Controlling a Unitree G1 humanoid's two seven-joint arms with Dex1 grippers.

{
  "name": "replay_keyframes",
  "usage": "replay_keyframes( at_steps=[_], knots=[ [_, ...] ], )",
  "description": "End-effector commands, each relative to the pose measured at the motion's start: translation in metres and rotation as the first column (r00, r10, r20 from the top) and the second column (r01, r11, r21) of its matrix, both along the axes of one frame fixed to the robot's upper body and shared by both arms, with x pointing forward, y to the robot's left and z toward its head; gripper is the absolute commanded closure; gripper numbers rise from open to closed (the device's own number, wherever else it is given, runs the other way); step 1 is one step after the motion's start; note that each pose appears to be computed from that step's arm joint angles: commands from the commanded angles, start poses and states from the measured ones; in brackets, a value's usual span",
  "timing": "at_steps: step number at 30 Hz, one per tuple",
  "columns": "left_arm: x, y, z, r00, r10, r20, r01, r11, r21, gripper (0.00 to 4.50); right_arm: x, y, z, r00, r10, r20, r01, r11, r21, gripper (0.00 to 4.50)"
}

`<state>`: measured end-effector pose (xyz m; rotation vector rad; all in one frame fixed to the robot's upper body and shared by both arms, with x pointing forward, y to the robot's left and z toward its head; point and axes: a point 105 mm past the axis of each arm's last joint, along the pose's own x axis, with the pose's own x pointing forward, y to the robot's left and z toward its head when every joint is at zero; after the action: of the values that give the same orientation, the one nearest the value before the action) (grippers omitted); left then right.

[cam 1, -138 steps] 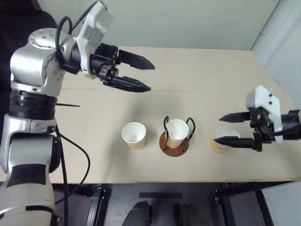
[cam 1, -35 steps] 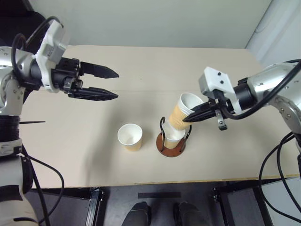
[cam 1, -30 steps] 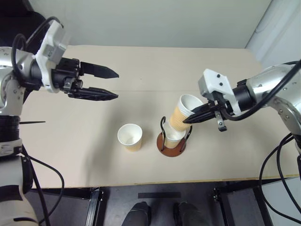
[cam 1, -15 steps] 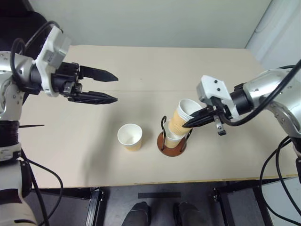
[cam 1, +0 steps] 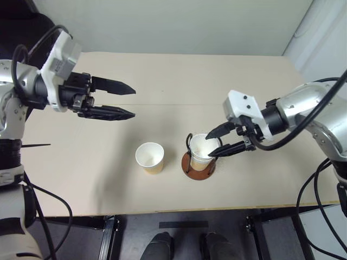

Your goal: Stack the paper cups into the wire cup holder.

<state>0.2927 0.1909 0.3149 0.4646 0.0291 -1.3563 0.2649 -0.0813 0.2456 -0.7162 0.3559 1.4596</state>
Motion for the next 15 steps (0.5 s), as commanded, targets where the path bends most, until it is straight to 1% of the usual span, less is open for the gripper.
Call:
replay_keyframes(
  at_steps=[1, 8, 11, 13, 15],
  knots=[
    [-0.004, 0.000, 0.013, 0.998, -0.006, 0.060, 0.007, 1.000, -0.006, 0.99, -0.004, -0.003, 0.012, 0.999, -0.003, 0.043, 0.002, 1.000, 0.021, 2.17],
    [-0.001, -0.002, 0.013, 0.998, -0.015, 0.059, 0.015, 1.000, -0.009, 0.99, -0.006, -0.006, 0.015, 0.999, -0.025, 0.046, 0.023, 0.999, 0.031, 2.17],
    [-0.002, -0.002, 0.011, 0.998, -0.014, 0.056, 0.014, 1.000, -0.001, 0.99, -0.006, -0.010, 0.024, 0.997, -0.049, 0.054, 0.046, 0.997, 0.062, 2.17],
    [-0.001, 0.001, 0.005, 0.998, 0.000, 0.058, -0.002, 0.999, 0.036, 0.99, -0.006, -0.014, 0.029, 0.995, -0.070, 0.066, 0.064, 0.994, 0.084, 2.17],
    [0.003, 0.005, -0.013, 0.996, 0.029, 0.089, -0.041, 0.989, 0.144, 0.99, -0.005, -0.017, 0.032, 0.992, -0.094, 0.079, 0.085, 0.990, 0.111, 2.17]
  ],
)
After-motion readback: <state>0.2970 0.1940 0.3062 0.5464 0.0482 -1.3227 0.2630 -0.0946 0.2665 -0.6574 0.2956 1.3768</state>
